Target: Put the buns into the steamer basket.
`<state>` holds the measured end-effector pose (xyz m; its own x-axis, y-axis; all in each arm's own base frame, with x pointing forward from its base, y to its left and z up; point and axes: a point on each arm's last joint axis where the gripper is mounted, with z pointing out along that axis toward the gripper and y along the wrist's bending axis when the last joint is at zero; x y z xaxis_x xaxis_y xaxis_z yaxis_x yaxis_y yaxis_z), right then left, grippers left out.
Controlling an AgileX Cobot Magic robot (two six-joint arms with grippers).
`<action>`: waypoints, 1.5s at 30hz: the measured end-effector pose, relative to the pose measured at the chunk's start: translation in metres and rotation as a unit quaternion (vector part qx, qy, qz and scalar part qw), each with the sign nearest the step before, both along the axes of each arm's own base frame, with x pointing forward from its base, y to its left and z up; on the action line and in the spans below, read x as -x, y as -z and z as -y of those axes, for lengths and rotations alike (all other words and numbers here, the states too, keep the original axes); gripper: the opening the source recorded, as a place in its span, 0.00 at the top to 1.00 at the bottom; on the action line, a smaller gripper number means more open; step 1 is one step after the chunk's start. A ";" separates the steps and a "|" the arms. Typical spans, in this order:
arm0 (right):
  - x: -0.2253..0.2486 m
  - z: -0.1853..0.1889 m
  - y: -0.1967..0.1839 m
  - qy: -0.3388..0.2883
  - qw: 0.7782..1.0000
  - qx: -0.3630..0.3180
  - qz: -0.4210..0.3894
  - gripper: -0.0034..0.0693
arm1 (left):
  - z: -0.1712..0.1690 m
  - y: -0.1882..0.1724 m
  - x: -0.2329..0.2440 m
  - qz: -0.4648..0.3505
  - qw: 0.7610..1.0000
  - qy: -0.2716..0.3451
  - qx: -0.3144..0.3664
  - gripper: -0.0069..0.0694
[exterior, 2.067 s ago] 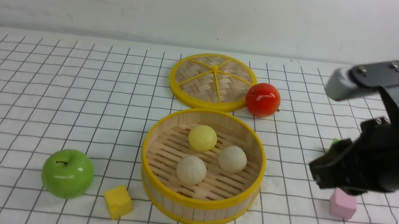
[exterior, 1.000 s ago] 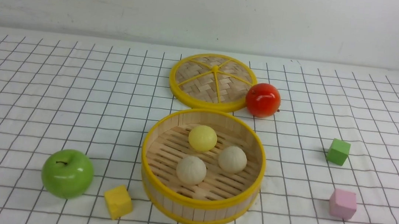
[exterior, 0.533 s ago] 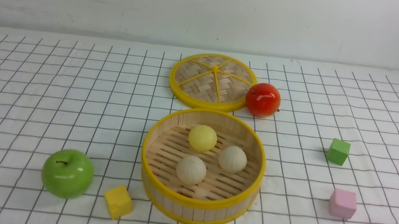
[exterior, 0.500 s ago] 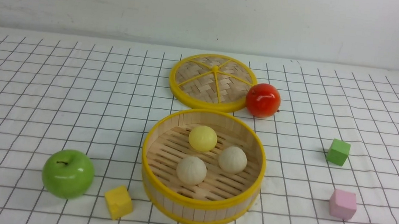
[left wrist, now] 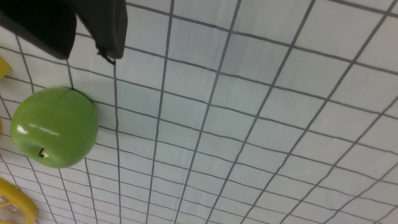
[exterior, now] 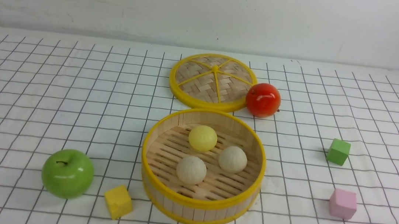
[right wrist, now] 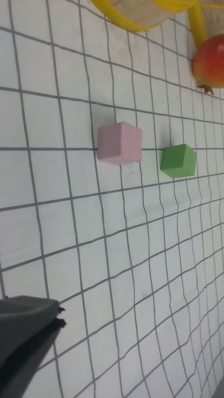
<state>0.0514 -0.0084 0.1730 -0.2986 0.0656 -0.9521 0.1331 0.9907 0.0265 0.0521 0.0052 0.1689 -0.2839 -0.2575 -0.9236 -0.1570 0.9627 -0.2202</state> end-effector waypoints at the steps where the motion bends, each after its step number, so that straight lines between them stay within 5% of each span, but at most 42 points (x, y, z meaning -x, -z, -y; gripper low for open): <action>1: 0.000 0.000 0.000 0.000 1.000 0.000 0.000 0.95 | 0.000 0.000 0.000 0.000 1.000 0.000 0.000 0.69; 45: 0.000 0.000 0.000 0.000 1.000 -0.001 0.001 0.90 | 0.006 0.000 0.000 0.000 0.998 0.061 0.000 0.64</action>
